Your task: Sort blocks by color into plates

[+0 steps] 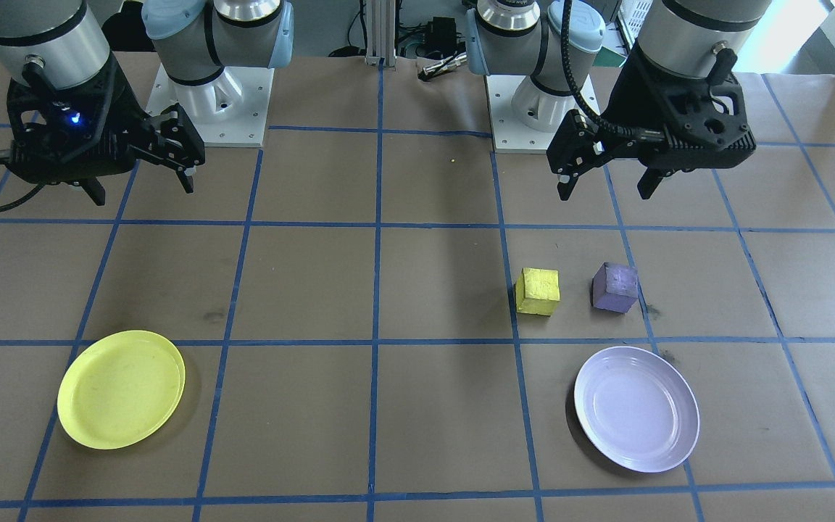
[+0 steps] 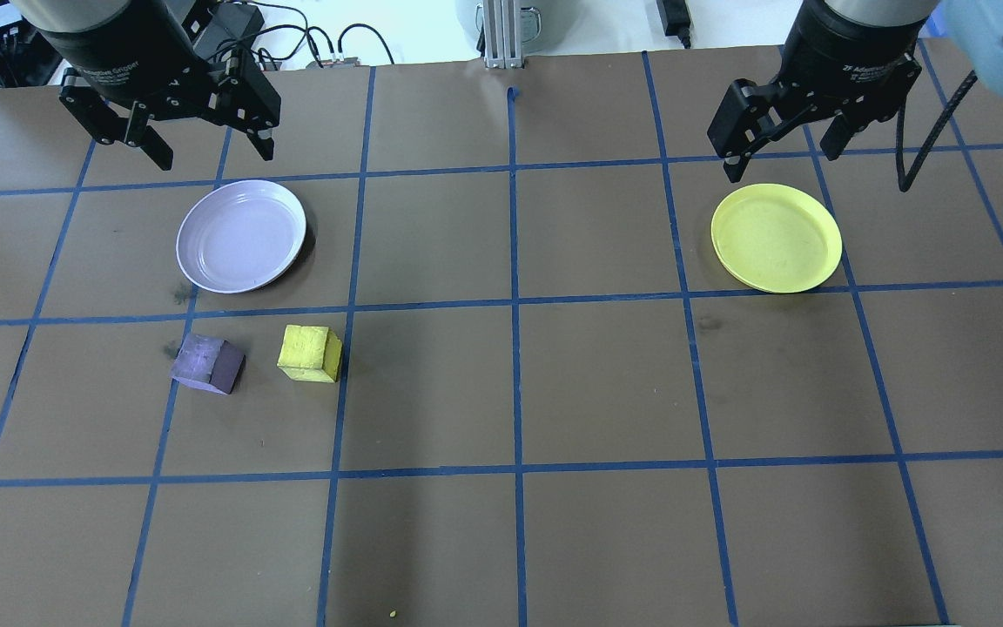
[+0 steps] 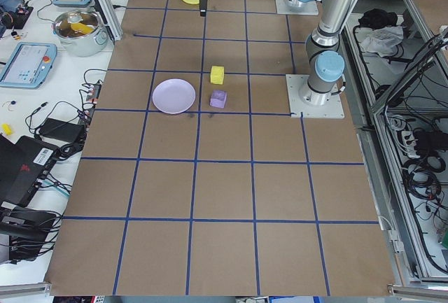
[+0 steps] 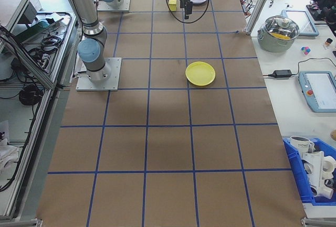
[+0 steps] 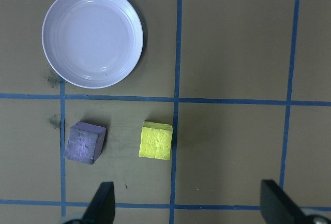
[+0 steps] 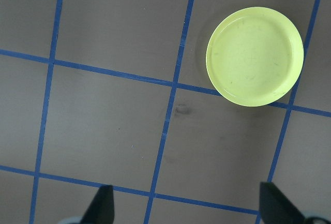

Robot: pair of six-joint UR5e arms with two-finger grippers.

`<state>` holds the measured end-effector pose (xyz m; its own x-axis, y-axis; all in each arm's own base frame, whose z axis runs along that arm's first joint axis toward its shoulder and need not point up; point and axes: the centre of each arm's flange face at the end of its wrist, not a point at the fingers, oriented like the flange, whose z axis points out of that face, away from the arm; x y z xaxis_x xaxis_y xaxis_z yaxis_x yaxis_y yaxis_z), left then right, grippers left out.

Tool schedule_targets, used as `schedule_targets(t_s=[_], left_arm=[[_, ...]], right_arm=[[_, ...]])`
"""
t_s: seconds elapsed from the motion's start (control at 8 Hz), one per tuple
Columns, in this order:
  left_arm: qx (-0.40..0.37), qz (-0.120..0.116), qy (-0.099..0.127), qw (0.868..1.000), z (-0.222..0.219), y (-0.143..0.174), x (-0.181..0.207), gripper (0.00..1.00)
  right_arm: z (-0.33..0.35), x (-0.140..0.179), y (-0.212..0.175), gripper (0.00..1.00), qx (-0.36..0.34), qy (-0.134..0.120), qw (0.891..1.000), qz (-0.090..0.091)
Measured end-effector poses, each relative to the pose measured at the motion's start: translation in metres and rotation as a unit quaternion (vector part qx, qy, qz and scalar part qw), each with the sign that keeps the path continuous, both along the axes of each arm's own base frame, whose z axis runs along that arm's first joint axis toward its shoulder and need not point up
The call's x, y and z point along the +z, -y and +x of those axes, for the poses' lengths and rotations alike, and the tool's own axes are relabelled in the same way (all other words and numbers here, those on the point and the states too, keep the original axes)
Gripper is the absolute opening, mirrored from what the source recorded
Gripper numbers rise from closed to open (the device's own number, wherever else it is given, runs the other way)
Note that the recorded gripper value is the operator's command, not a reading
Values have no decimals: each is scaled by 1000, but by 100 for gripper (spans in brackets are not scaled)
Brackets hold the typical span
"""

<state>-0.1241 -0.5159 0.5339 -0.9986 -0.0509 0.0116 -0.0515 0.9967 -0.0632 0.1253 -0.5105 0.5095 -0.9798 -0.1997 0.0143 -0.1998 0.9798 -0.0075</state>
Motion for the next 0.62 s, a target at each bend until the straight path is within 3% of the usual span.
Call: schedule_targets(t_s=[0.62], left_arm=[[-20,16,14,1000,23,4,-19,100]], right_arm=[[-1,-6,-4,100,-1,-3,1000,3]])
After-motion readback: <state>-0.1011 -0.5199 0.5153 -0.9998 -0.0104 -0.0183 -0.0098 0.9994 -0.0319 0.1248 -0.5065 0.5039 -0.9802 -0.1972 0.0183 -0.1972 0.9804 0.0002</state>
